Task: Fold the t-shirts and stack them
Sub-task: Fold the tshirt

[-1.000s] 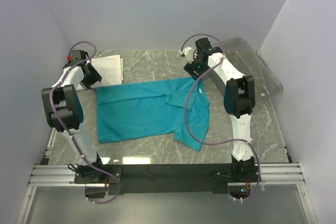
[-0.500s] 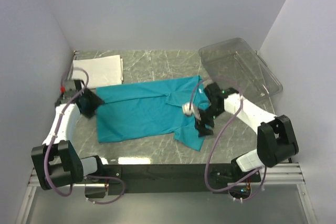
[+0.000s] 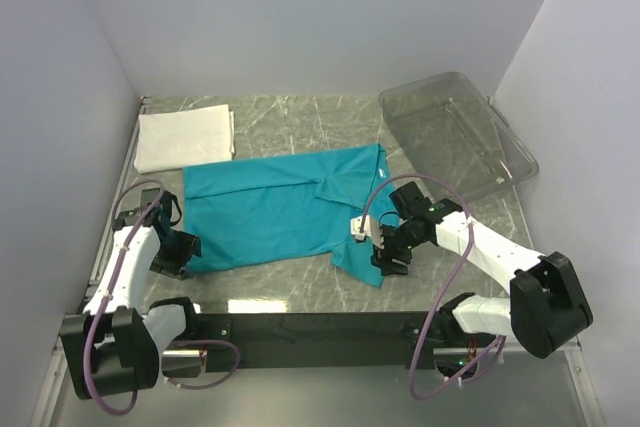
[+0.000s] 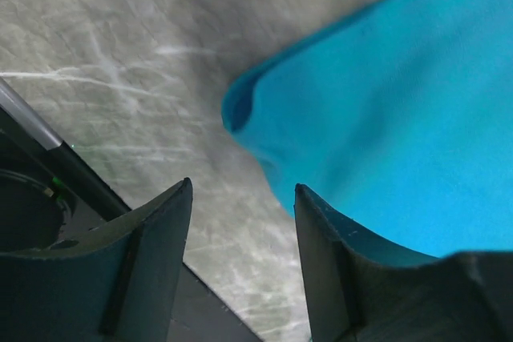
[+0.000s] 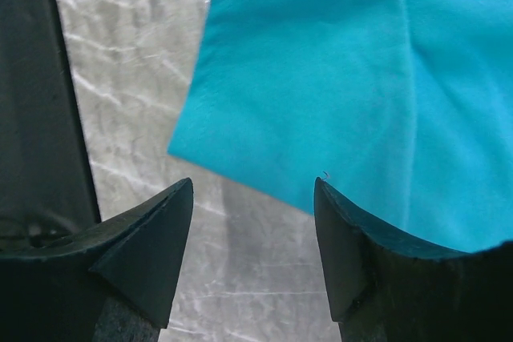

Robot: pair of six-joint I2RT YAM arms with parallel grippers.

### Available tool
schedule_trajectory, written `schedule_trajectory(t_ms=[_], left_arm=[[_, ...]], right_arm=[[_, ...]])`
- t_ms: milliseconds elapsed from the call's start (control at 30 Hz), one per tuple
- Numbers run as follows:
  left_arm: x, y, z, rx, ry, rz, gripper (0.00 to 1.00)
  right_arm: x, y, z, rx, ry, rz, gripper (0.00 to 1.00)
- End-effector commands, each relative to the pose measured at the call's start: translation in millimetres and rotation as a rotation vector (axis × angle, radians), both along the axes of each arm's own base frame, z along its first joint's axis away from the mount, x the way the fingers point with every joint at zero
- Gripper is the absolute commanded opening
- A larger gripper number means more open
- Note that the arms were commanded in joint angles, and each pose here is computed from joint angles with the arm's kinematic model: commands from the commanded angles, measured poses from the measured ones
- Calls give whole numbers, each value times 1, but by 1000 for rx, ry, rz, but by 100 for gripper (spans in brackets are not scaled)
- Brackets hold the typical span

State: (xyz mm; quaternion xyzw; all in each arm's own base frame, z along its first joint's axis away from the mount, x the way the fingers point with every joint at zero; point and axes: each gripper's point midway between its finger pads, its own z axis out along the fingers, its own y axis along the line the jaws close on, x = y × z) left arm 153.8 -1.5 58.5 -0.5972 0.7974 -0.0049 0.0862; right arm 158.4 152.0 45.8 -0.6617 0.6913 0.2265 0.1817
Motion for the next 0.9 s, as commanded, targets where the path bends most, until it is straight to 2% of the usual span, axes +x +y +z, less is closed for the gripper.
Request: schedule_trajectory(t_ms=[0,100,200,300,333,367,433,633,867], left_arm=[[1,8,-10,38,35,92,58],[2,8,-22,35,69,107,55],[15,9,-27,32,48,99,51],[21,11,-31,36,57,95,41],[22,11,-32,38,59,92,32],[23,11,-35,37,60,81,28],[24,11,-37,34,54,75,18],[27,4,-38,1,12,38,8],[26,0,-34,-18,-25,20,3]], right_arm=[[15,6,2,16,-37,-51,68],[19,6,4,11,-47,-59,68],[20,4,5,4,-52,-55,68],[15,1,6,-11,-35,-37,68],[13,1,8,-9,-23,-25,68],[-2,-5,7,-34,41,-4,66],[-5,-3,18,-11,48,71,65],[-29,-5,14,-20,119,161,66],[-25,10,-6,-110,79,125,65]])
